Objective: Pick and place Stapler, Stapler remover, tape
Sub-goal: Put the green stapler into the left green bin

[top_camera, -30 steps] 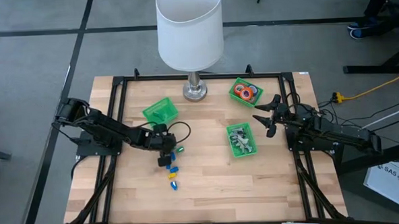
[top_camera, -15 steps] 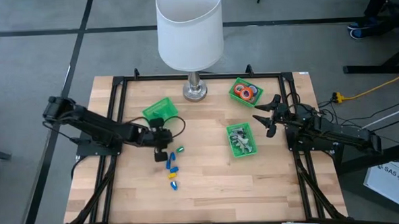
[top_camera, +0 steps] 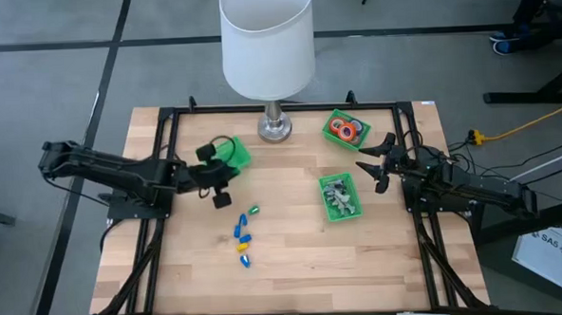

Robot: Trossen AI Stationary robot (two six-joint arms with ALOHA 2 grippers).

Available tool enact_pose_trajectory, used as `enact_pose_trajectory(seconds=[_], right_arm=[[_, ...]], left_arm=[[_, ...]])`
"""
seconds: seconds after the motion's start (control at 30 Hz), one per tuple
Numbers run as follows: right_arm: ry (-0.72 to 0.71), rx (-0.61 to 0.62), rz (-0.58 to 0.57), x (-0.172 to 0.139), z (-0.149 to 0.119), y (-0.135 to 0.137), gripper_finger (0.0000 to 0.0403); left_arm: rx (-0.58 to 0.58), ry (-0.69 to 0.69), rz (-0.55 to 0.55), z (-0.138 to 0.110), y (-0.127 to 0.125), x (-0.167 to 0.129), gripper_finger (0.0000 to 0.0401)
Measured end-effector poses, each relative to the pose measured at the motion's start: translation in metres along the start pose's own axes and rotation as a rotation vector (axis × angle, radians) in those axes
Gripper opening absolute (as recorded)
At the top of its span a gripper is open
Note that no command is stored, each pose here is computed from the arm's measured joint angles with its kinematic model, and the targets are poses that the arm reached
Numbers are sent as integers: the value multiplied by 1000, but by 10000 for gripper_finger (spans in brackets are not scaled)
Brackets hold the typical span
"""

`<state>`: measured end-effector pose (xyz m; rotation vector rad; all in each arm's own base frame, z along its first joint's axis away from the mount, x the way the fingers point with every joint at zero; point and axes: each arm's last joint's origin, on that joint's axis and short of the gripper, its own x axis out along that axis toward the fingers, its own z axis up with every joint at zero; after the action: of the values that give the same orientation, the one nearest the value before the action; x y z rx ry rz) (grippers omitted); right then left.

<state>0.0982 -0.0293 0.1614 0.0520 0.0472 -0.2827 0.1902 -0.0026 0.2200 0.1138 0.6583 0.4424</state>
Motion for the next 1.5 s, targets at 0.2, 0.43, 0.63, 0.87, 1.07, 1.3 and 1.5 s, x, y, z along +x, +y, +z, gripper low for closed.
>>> enact_pose_trajectory(seconds=[0.2,0.43,0.63,0.87,1.07,1.3,1.5], right_arm=[[0,0,0,0,0,0,220],[0,0,0,0,0,0,220],[0,0,0,0,0,0,220],[0,0,0,0,0,0,220],[0,0,-1,0,0,0,220],[0,0,0,0,0,0,220],[0,0,0,0,0,0,220]], left_arm=[[-23,24,105,-1,23,0,56],[-38,112,204,-7,45,9,57],[-76,224,212,-18,59,22,58],[-110,335,143,-40,62,40,58],[-125,341,104,-47,60,52,59],[-122,349,105,-56,57,59,59],[-127,325,115,-54,57,60,69]])
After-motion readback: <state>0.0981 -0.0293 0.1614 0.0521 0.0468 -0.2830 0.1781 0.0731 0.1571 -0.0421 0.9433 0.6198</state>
